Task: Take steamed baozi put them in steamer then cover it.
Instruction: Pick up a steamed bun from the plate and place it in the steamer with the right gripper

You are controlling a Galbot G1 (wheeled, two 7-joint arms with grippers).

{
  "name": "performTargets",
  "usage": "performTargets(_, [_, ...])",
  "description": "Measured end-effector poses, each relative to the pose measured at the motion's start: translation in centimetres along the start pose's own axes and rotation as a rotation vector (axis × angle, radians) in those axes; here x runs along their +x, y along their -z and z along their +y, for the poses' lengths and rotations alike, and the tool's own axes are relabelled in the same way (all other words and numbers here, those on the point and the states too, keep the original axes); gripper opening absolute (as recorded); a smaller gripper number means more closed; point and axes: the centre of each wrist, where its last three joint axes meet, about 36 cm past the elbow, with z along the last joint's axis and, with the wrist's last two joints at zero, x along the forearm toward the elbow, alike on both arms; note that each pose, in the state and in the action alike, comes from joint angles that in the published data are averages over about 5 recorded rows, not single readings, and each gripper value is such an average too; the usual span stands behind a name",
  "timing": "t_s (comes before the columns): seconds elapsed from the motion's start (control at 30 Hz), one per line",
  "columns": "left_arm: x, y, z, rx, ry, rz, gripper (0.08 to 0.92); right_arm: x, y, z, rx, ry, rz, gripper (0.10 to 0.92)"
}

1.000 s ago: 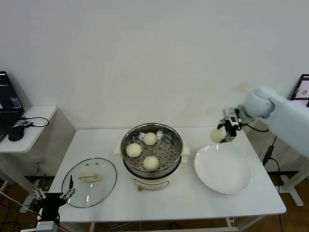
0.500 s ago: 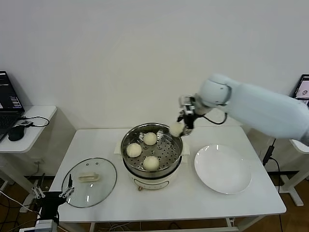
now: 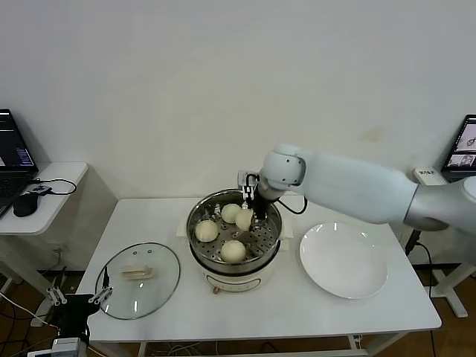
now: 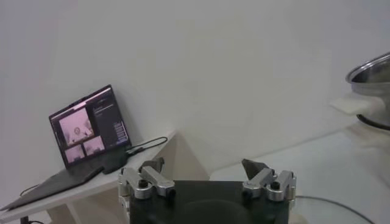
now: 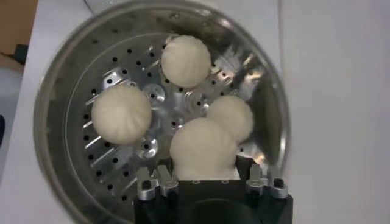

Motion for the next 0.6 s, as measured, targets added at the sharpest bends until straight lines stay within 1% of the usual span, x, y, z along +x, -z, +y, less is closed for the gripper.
performTargets(0.27, [-0.1, -0.3, -0.1, 0.001, 0.001, 0.005, 0.823, -1.7, -0.6, 0.9, -0.007, 0.013, 0.039, 0.644])
performTargets(0.47, [0.0, -0.3, -0.1, 0.001, 0.001, 0.007, 0.823, -2.1, -1.2, 1.2, -0.012, 0.006, 0.053, 0.645])
performTargets(0.53, [0.0, -0.3, -0.2, 0.002, 0.001, 0.007, 0.823, -2.0, -1.4, 1.2, -0.014, 0.0, 0.053, 0.656])
performTargets(0.6, [0.0, -0.2, -0.3, 0.003, 0.001, 0.006, 0.823, -1.9, -1.6, 1.3, -0.016, -0.006, 0.053, 0.694])
